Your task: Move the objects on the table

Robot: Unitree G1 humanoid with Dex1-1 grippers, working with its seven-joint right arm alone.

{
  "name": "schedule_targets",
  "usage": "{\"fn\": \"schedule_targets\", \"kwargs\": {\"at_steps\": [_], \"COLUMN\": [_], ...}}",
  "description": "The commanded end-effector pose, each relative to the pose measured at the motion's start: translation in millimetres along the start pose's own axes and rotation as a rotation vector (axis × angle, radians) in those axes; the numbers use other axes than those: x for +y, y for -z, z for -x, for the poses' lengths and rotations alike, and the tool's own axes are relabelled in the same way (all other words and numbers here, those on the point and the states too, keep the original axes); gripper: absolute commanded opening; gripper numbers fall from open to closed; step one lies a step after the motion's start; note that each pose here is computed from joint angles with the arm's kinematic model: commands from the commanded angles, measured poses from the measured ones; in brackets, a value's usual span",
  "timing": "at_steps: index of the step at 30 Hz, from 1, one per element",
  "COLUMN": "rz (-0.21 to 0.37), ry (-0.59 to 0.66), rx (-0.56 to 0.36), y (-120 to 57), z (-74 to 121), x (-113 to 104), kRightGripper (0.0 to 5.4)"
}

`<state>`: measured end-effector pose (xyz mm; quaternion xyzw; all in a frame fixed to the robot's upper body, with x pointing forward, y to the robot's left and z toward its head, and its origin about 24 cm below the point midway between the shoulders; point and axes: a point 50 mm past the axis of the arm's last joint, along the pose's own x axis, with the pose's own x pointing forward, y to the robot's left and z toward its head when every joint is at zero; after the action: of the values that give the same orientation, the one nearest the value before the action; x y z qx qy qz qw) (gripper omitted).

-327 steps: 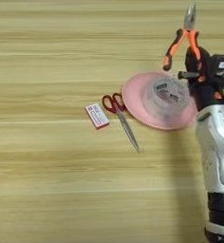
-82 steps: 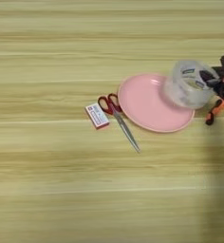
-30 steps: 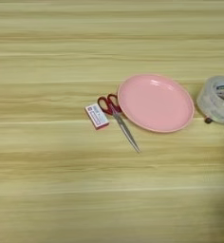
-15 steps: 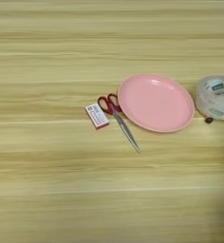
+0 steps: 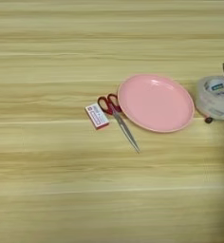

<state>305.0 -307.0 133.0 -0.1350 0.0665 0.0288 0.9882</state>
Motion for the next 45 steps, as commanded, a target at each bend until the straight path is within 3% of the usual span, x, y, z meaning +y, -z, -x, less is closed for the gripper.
{"fn": "schedule_targets", "kwargs": {"at_steps": [1,8,13,18,29,36,45], "rz": [0.063,-0.010,-0.101,-0.143,-0.186,-0.197,-0.207], "ry": [-0.067,-0.240,-0.297,-0.307,-0.276,-0.191,-0.181], "rx": [-0.211,-0.325,-0.256,-0.230,-0.177,-0.127,-0.089], "y": [-54.6,-73.3,-53.7,-43.0,-27.6,-9.7,0.2], "z": [-1.0,-13.9,-35.3,-42.9,-43.4,-31.2,-13.4], "x": [25,89,126,146,155,149,158], "kRightGripper": [5.39,5.39,5.39,5.39,5.39,5.39,5.39]}}
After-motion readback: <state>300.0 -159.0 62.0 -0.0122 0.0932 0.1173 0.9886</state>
